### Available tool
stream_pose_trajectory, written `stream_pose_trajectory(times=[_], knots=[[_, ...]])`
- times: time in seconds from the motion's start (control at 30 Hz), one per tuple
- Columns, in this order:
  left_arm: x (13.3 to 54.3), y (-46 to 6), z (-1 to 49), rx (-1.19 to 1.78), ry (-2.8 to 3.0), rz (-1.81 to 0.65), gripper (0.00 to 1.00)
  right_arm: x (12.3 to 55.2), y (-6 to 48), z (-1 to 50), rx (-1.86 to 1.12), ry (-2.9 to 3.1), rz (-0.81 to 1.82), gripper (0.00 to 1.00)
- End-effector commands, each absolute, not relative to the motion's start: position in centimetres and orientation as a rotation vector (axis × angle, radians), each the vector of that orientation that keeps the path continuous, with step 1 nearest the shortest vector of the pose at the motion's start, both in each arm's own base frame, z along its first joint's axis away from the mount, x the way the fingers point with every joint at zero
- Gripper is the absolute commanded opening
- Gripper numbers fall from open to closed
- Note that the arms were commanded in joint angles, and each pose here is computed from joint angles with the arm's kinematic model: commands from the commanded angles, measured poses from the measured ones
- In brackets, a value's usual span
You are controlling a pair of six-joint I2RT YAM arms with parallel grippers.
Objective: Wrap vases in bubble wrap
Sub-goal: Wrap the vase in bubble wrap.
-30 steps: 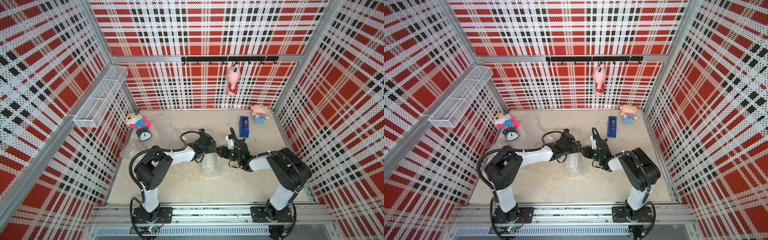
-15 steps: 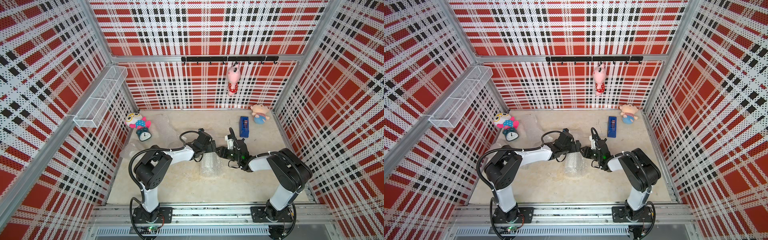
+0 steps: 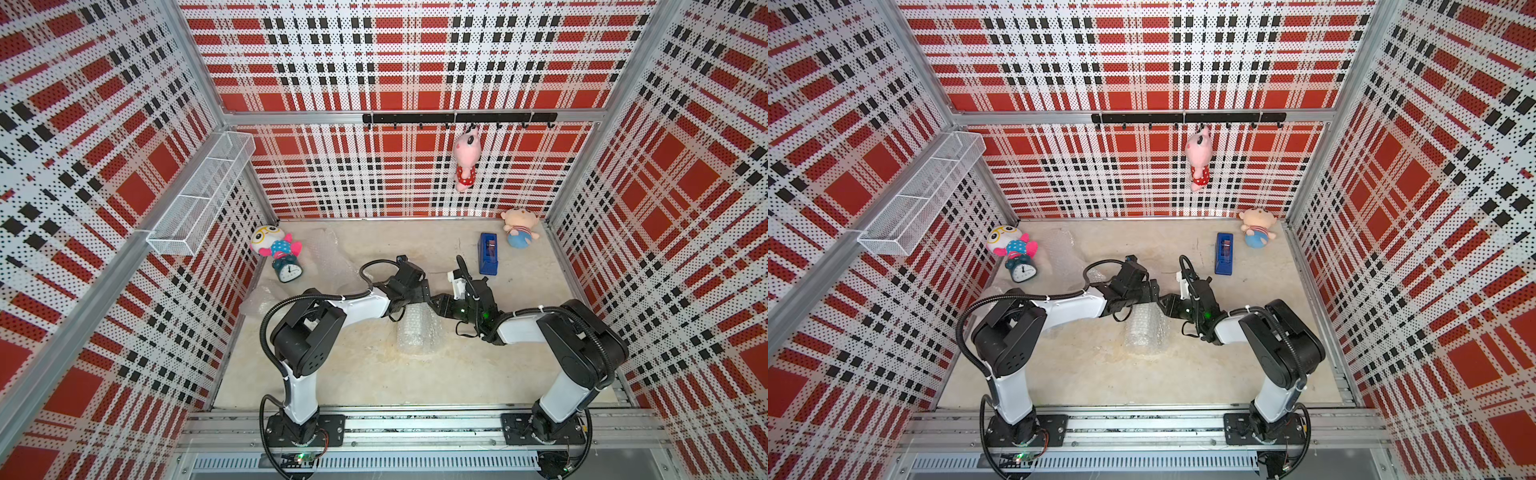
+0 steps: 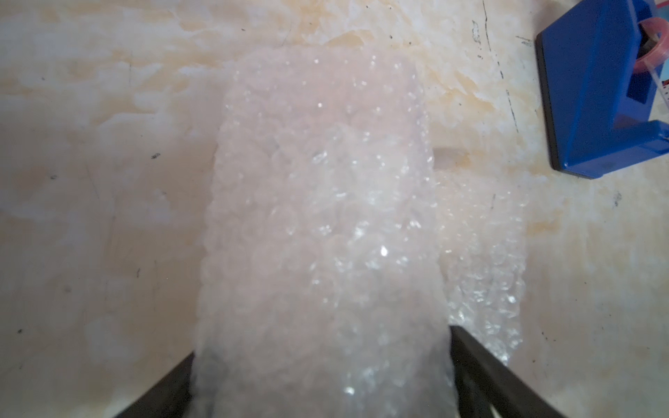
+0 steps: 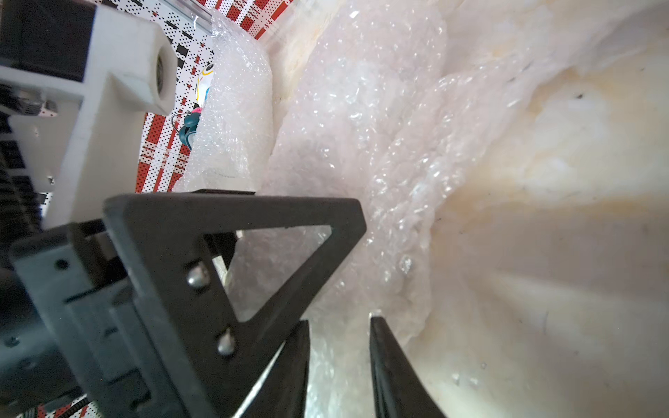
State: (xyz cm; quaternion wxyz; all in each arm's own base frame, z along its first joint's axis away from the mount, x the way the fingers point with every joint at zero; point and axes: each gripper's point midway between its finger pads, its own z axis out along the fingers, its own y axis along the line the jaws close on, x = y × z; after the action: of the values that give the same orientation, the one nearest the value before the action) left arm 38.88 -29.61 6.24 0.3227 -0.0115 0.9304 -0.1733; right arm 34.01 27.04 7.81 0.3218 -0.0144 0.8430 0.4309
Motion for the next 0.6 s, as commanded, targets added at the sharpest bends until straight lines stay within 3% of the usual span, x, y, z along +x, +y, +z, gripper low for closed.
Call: stream_pose_trajectory(times=[0.0,0.13,0.27,0.57], knots=[[38.0,-29.4,4.5,0.018,2.496,-0.385,0.88,34.7,28.1,11.4,-0.091,2.094,1.176,0.32],[38.0,-29.3,4.5,0.012,2.494,-0.378,0.79,34.5,28.1,12.4,-0.085,2.067,1.192,0.31],[38.1,-28.9,4.4,0.007,2.493,-0.366,0.73,34.5,26.7,12.8,-0.045,2.068,1.126,0.40],[38.0,-28.3,4.1,-0.003,2.499,-0.353,0.69,36.0,21.3,10.5,0.153,2.136,0.944,0.44]])
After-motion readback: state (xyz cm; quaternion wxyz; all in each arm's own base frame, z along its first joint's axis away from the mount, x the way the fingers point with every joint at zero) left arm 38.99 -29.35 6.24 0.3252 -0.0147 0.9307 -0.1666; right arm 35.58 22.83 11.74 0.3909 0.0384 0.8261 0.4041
